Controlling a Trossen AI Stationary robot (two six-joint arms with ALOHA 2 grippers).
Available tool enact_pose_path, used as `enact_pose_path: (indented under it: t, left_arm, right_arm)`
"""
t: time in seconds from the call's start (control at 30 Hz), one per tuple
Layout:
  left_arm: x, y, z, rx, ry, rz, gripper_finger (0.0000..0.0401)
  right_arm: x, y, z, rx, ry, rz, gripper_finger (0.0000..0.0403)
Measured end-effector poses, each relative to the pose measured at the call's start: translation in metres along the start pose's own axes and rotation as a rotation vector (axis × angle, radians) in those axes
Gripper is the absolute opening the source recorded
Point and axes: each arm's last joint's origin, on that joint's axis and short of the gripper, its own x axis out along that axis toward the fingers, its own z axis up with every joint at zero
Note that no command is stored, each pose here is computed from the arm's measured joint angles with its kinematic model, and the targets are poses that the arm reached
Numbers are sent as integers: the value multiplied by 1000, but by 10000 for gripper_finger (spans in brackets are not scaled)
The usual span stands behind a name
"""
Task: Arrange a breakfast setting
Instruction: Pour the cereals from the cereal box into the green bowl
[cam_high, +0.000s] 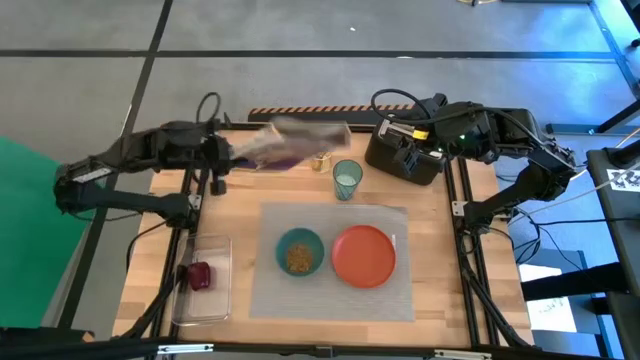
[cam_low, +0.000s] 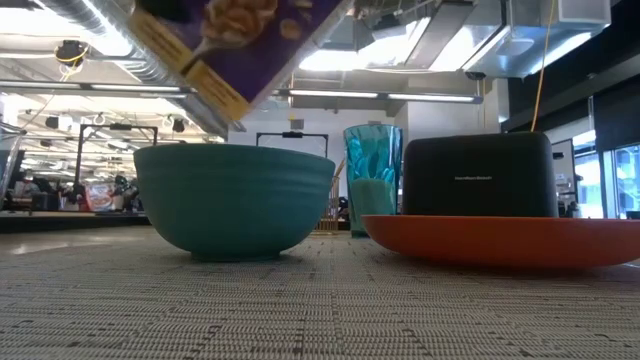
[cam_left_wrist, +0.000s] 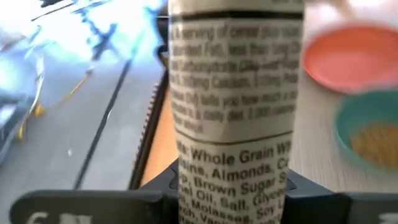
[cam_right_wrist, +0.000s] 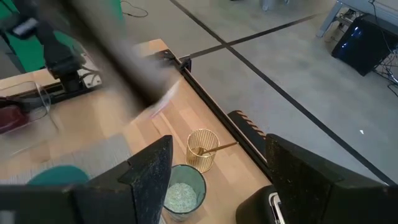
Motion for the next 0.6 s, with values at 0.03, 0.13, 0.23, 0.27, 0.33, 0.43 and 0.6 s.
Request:
enact_pose_path:
  t: [0.03,0.13,0.23,0.27,0.33,0.43,0.6]
  left_arm:
    - [4,-2,-10,-62,-10,29,92]
    - [21,-9,-42,-226,-3,116,92]
    - [39,-18,-69,-354,16,159,92]
    - [44,-20,-75,-398,8,174,92]
    - [52,-24,-87,-455,-4,218,92]
    - [63,-25,-96,-487,-41,341,92]
    - [77,-28,-116,-489,-34,508,92]
  right_arm:
    - [0,0,0,0,0,0,246]
    - [0,0,0,0,0,-2,246]
    - [0,0,0,0,-1,-2,246]
    - [0,0,0,0,-1,-3,246]
    - [0,0,0,-2,-1,-2,246]
    - [0,0,0,-3,-1,-3,246]
    - [1,-3,1,4,2,-13,246]
